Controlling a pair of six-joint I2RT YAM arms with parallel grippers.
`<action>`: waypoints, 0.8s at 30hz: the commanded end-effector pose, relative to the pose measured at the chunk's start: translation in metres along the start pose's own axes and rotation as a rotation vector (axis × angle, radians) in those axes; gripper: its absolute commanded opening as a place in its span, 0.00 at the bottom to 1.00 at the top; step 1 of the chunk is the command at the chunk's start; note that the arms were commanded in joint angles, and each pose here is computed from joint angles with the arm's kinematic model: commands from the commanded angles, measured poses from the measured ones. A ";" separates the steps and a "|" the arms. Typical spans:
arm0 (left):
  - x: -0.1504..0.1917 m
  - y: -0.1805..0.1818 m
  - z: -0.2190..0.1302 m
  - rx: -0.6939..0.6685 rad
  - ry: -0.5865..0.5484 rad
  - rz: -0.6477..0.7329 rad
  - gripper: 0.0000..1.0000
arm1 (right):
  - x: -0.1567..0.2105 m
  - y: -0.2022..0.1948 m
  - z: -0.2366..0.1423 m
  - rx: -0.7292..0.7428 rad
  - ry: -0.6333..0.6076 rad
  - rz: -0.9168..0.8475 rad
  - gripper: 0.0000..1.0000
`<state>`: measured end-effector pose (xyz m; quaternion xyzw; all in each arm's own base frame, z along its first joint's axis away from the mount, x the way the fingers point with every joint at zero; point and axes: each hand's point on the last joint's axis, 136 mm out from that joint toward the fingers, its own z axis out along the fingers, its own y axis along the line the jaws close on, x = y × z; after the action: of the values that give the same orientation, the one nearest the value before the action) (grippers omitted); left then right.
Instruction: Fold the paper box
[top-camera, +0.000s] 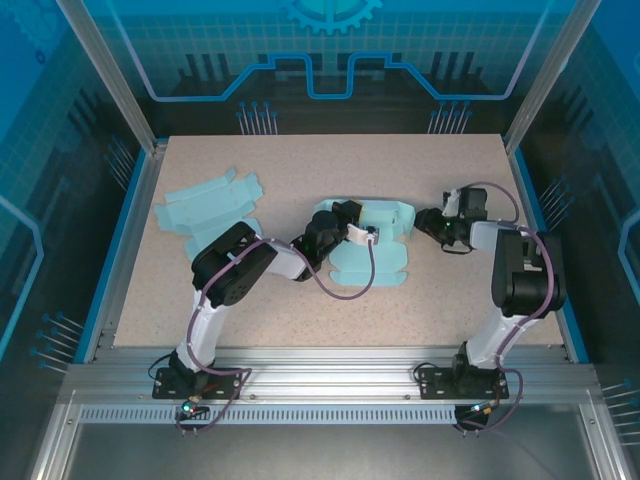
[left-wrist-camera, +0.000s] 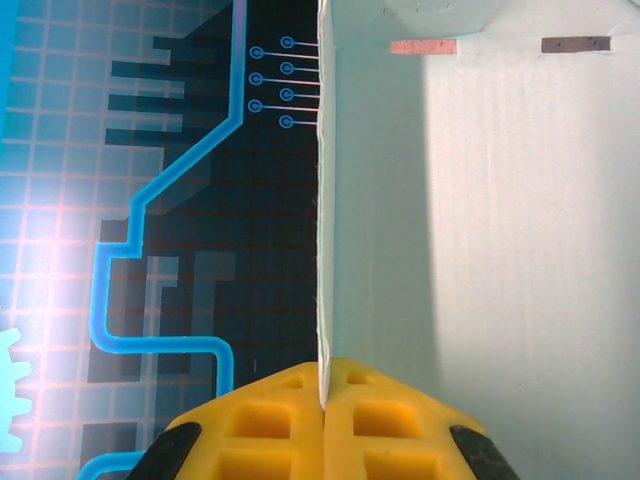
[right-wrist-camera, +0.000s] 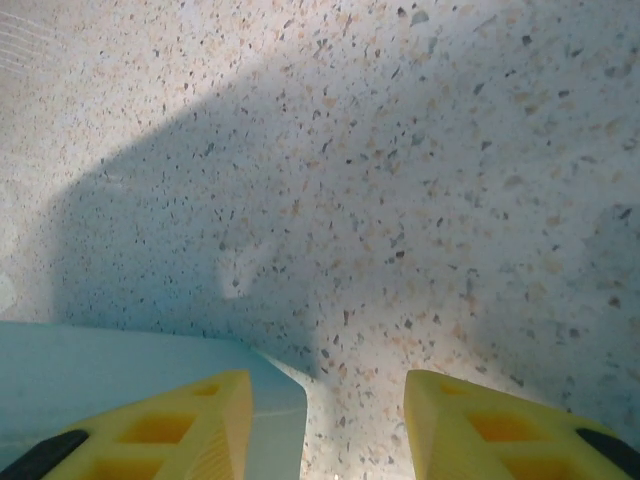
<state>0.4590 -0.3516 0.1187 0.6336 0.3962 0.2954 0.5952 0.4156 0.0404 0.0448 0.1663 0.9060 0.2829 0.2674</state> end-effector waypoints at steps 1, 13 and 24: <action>0.001 -0.008 0.003 0.006 -0.014 0.023 0.00 | 0.003 0.017 -0.006 -0.038 -0.027 -0.036 0.46; 0.000 -0.014 0.003 0.017 -0.017 0.020 0.00 | 0.020 0.035 -0.003 -0.035 -0.007 -0.138 0.51; 0.002 -0.015 0.003 0.017 -0.020 0.004 0.00 | 0.019 0.037 -0.007 -0.018 -0.029 -0.173 0.52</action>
<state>0.4628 -0.3472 0.1179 0.6294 0.3984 0.3003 0.5958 0.3996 0.0714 0.0563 0.1098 0.9130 0.2667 0.2885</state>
